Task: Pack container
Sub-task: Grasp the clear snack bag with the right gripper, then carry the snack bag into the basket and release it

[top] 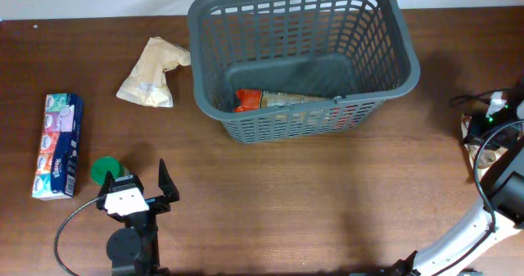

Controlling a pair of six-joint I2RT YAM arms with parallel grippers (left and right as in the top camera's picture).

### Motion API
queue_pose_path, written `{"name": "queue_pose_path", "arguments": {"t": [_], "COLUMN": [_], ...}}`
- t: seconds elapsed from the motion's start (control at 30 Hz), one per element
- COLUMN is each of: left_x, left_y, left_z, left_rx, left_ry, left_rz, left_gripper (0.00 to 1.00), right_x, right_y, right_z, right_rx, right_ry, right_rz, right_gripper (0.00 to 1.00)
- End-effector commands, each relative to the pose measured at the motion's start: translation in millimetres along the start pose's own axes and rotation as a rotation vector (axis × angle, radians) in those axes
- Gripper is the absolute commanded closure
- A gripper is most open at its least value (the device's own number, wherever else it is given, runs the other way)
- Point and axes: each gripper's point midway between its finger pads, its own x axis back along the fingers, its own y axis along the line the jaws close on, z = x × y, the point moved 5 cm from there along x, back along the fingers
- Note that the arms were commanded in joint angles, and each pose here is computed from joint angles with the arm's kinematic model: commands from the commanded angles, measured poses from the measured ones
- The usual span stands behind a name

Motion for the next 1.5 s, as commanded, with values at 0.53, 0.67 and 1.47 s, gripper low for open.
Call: {"name": "queue_pose_path", "arguments": {"t": [0.53,0.67,1.47], "left_x": [0,0,0], "left_y": [2,2,2], "left_z": [2,2,2], "left_rx": [0.010,0.010,0.010], "left_ry": [-0.002,-0.002,-0.002], "left_rz": [-0.015,-0.015,-0.015], "left_gripper": [0.01,0.01,0.01], "right_x": [252,330,370], "right_y": [99,129,384], "right_z": [-75,-60,71], "right_rx": [0.167,0.236,0.977], "right_ry": [-0.513,-0.711,-0.794], "right_rz": [-0.091,-0.105,-0.331], "right_gripper": [0.96,0.96,0.96]}}
